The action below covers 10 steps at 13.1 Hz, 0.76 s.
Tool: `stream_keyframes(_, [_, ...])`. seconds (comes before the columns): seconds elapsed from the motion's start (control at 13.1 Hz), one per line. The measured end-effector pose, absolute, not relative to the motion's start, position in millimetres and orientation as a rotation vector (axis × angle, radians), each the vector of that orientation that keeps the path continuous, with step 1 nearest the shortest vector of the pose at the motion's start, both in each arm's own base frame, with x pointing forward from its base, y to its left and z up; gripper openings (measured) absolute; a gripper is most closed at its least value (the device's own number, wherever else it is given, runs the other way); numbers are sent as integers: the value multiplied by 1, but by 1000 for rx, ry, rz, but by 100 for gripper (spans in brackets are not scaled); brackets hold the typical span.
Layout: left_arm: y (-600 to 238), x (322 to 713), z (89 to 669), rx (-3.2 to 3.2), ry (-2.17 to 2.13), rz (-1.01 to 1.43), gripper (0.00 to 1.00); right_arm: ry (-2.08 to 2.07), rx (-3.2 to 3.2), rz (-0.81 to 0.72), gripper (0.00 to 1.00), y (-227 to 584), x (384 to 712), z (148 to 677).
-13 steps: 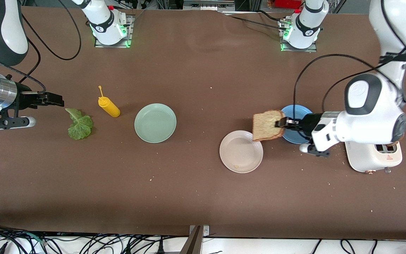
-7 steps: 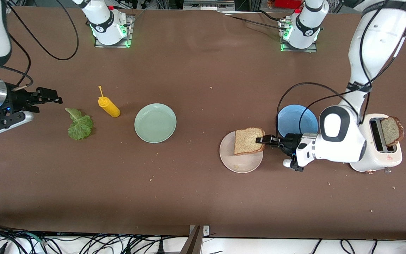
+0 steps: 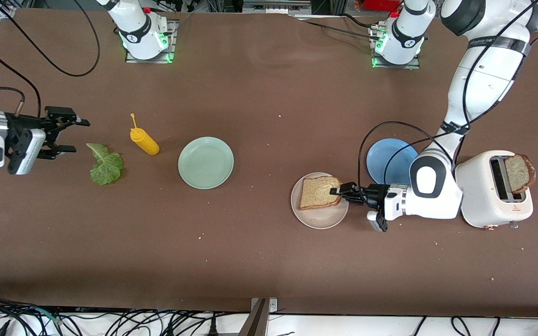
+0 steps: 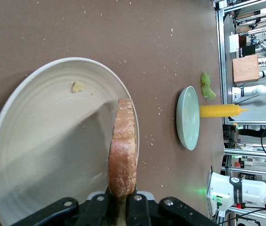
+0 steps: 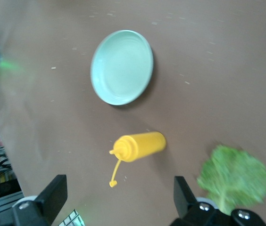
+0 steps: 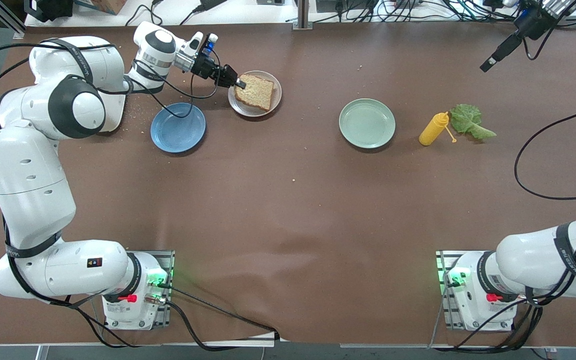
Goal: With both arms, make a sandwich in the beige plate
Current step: 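Carry the bread onto the beige plate and release it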
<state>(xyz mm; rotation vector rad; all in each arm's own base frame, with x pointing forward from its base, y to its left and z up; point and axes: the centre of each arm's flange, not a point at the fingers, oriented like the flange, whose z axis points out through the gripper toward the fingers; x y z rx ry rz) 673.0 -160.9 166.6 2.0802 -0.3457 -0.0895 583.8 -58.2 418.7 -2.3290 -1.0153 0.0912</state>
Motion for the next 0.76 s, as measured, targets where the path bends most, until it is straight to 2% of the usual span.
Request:
stream_keyframes(0.46, [-167, 647, 134, 2064, -358, -158, 8, -1258, -2020, -101, 100, -77, 561, 365])
stream_keyframes(0.76, [-184, 623, 124, 2038, -375, -215, 8, -1307, -1820, -253, 100, -91, 551, 299])
